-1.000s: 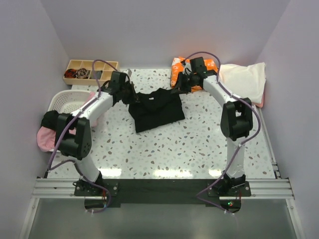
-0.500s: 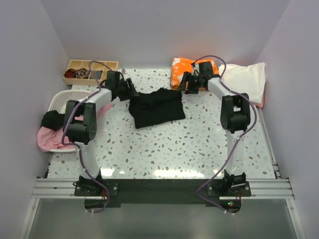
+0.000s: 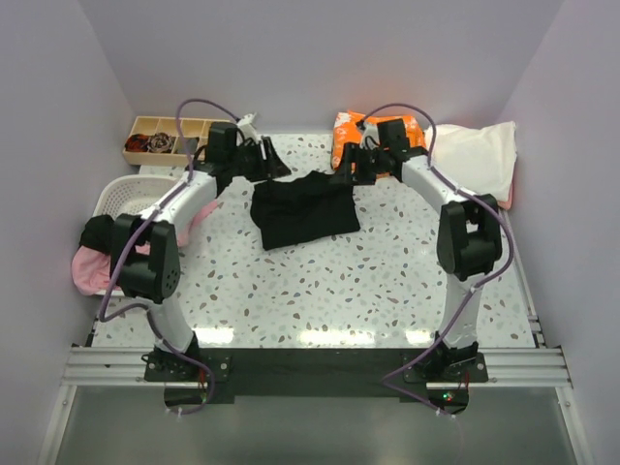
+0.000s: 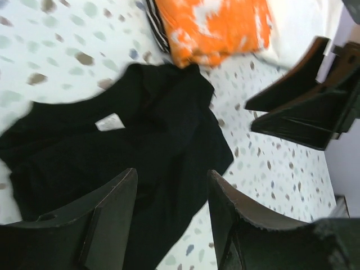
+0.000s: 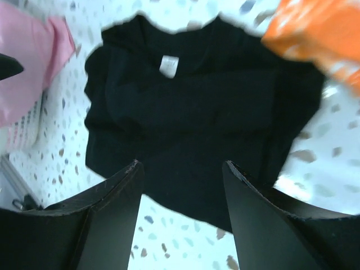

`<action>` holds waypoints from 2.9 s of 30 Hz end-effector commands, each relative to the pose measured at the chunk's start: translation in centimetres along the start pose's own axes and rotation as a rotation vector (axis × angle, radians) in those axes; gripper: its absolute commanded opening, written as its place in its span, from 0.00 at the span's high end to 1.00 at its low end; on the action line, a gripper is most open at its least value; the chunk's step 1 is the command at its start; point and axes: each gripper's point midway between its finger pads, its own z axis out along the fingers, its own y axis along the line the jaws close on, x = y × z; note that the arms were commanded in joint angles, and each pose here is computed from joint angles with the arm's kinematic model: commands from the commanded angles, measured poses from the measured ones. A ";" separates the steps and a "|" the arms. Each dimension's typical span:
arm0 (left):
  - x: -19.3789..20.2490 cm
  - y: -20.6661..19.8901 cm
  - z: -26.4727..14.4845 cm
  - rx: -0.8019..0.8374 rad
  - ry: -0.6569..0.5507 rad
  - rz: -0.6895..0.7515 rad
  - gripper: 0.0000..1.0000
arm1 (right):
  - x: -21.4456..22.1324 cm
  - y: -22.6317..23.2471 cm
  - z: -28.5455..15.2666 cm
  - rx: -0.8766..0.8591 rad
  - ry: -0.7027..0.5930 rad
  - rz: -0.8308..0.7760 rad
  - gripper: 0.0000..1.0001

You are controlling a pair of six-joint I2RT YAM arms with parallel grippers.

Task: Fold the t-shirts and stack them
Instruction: Fold the long partially folded tshirt into a neat square, then smooth out wrinkles on the folded tshirt

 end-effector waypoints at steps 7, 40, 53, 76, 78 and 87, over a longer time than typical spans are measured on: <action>10.2 -2.3 3.8 0.142 0.300 0.005 0.44 | 4.3 2.5 4.2 -0.046 0.110 0.013 0.41; 4.5 13.7 10.5 -0.241 0.115 0.147 0.46 | -2.7 -5.4 11.9 0.064 -0.028 -0.006 0.34; -3.1 12.7 2.8 -0.411 -0.208 0.179 0.43 | -3.7 -6.3 9.3 0.084 -0.101 -0.059 0.32; 4.3 12.2 2.4 -0.287 -0.094 0.119 0.41 | 2.4 -6.0 5.1 0.123 -0.007 -0.013 0.30; 4.5 12.3 2.8 -0.278 -0.096 0.120 0.41 | 3.0 -6.6 5.8 0.125 0.006 -0.002 0.29; 6.4 12.3 4.1 -0.213 -0.061 0.080 0.41 | 5.2 -6.9 8.5 0.040 0.065 0.047 0.30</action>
